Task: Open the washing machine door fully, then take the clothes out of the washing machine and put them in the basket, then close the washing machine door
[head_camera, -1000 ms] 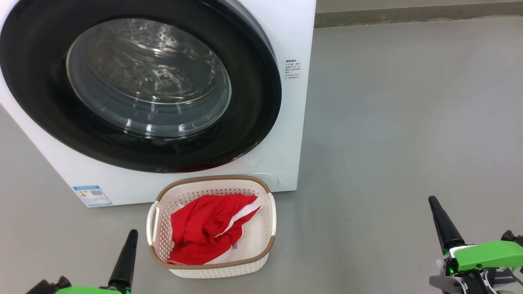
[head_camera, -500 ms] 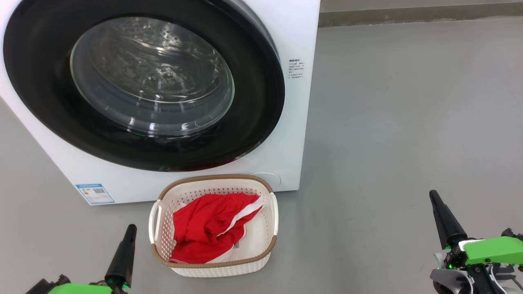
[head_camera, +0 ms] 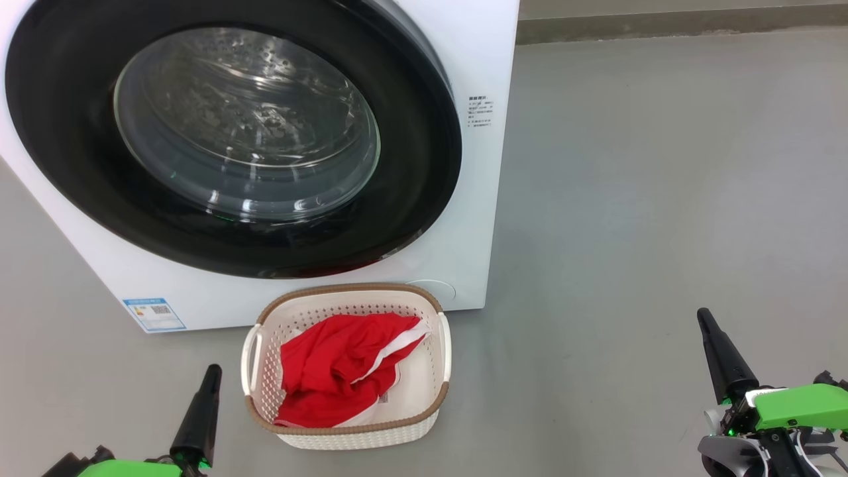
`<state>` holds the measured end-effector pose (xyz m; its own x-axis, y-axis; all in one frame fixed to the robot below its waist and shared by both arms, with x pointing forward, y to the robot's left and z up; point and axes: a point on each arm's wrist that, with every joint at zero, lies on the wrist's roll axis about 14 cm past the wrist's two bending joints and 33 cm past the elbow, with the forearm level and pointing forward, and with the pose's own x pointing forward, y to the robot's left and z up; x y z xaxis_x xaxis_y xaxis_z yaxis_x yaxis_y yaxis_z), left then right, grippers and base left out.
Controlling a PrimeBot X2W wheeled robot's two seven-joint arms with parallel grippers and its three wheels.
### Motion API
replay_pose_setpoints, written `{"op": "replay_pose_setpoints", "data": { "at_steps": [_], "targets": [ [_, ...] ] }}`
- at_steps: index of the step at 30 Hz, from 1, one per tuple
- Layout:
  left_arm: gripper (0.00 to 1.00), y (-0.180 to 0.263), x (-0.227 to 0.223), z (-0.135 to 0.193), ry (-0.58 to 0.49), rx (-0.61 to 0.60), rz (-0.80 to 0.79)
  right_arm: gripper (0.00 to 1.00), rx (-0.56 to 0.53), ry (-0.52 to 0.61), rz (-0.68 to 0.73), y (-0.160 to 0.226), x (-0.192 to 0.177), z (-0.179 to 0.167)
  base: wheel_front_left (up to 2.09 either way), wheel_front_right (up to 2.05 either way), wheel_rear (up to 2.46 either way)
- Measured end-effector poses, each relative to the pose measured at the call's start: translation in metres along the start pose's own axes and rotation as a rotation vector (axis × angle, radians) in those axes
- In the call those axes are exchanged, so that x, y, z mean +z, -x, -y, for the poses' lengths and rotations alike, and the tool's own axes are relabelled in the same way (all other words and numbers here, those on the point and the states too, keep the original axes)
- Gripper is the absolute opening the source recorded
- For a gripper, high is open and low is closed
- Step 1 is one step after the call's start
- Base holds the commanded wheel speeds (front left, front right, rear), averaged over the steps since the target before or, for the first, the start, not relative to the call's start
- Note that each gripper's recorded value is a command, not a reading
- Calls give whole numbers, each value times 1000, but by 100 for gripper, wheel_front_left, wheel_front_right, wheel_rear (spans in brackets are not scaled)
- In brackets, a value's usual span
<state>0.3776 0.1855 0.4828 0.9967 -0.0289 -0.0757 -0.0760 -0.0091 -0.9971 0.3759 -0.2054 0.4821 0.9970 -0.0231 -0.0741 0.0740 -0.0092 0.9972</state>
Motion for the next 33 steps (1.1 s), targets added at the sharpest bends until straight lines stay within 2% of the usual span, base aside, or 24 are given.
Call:
{"op": "replay_pose_setpoints", "data": {
  "at_steps": [33],
  "targets": [
    [0, 0, 0, 0, 0, 0, 0, 0, 0, -1, 1, 0, 0, 0, 0, 0, 0]
  ]
}}
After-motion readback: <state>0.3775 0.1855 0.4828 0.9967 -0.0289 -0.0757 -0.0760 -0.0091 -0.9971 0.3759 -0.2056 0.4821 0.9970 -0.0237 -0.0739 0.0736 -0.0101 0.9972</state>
